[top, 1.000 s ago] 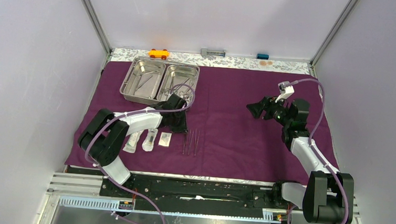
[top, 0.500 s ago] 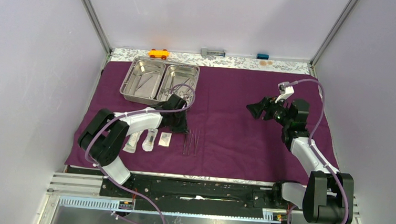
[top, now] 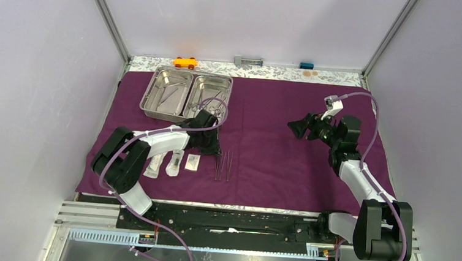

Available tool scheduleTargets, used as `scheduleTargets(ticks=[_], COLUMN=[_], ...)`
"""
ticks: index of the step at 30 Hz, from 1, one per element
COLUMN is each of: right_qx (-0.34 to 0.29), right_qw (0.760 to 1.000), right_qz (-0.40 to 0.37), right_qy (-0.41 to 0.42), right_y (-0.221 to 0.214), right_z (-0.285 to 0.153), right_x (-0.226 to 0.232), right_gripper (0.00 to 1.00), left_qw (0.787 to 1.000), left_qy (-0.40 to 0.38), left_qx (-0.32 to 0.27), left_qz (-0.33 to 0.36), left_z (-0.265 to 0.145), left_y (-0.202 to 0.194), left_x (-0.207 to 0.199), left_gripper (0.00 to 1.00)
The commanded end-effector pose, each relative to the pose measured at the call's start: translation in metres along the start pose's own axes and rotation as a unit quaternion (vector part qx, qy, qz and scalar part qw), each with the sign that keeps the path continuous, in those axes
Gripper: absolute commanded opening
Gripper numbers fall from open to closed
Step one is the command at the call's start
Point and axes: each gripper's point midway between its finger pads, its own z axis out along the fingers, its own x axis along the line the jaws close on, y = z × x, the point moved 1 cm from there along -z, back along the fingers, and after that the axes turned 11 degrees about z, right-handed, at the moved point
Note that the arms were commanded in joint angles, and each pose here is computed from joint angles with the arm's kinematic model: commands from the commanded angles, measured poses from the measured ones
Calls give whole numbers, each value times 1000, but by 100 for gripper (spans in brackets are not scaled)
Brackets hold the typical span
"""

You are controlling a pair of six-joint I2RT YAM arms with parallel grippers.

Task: Open and lay out the surgical kit
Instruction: Place the medical item in the surgical kit.

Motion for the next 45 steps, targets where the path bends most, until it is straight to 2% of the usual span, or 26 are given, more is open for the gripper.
scheduleTargets(ticks=[1,5,14,22,35,45], right_qx=[-27,-28,-28,-27,-25,-27], right_qw=[999,999,999,999,999,999], right_qz=[-22,-22,-21,-20,-20,-21], right_qy=[10,11,10,9,9,9], right_y=[14,15,14,13,12,13], right_z=[-3,-3,-3,-3,-2,-3], right_x=[7,7,6,5,4,4], right_gripper=[79,79,79,79,79,79], left_qw=[1000,1000,1000,1000,999,999], left_qy=[-10,-10,-6,1,11,12], left_qx=[-14,-15,-20,-21,-29,-31], left_qz=[5,8,20,23,28,28], left_z=[-2,-3,-8,-13,-15,-14], left_y=[4,5,11,14,19,19], left_x=[-3,-4,-4,-4,-1,0], left_gripper=[25,25,17,15,15,22])
